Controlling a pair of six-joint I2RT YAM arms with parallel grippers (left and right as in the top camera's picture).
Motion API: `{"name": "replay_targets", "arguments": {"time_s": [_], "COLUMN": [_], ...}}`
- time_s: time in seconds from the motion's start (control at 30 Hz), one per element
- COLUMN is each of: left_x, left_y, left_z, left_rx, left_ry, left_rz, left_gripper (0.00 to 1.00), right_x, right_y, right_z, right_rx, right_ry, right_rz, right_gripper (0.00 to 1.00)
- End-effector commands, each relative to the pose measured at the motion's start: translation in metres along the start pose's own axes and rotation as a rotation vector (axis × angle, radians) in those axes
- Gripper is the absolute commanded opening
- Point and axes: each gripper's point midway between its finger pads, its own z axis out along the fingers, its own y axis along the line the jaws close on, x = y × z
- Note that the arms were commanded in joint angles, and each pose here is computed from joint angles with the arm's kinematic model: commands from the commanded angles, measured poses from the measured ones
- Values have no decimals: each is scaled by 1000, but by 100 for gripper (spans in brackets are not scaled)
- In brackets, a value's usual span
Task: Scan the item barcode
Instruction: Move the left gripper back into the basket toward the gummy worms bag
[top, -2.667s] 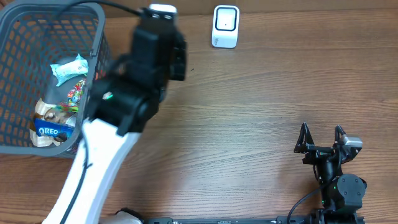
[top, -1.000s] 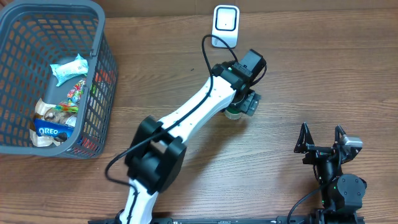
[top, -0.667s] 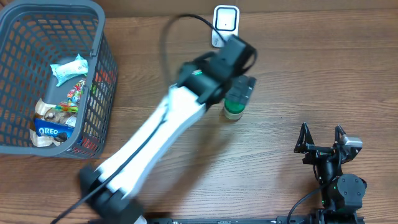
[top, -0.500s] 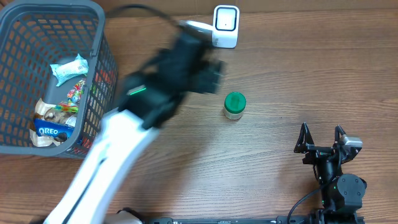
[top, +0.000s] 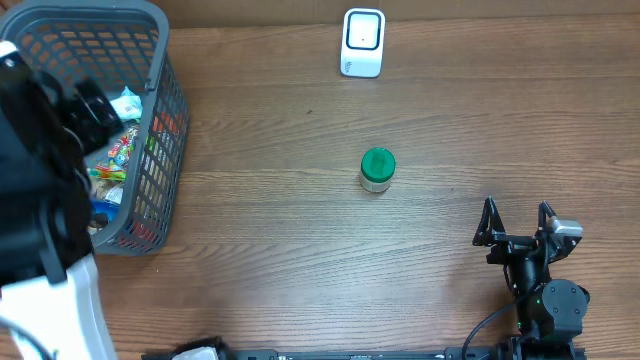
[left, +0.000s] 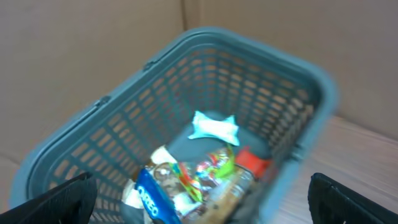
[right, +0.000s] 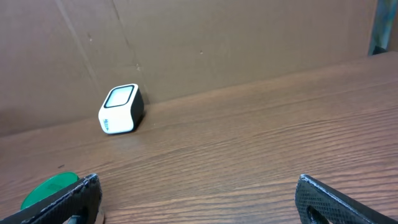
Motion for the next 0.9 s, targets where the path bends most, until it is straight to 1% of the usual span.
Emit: {"name": "replay_targets", "arguments": {"time_s": [0.0, 0.13, 0.23, 0.43, 0.67, 0.87], "left_x": [7, 22, 39, 69, 102, 129], "left_y": [-1, -4, -15, -19, -24, -26], "left_z": [40, 89, 122, 174, 209, 230], "left_rx": [-8, -30, 14, 13, 60, 73], "left_ry": [73, 168, 242, 350, 456, 538], "left_rz": [85, 178, 224, 246, 342, 361], "left_gripper": [100, 100, 100, 100, 100, 100], "right_x": [4, 4, 4, 4, 4, 4], "right_y": [0, 0, 0, 0, 0, 0], "right_z": [1, 1, 1, 1, 1, 1], "right_rx": [-5, -5, -5, -5, -5, -5], "right_ry": [5, 5, 5, 6, 6, 6], "right_rz": [4, 4, 4, 4, 4, 4], "right_gripper": [100, 100, 100, 100, 100, 100]}}
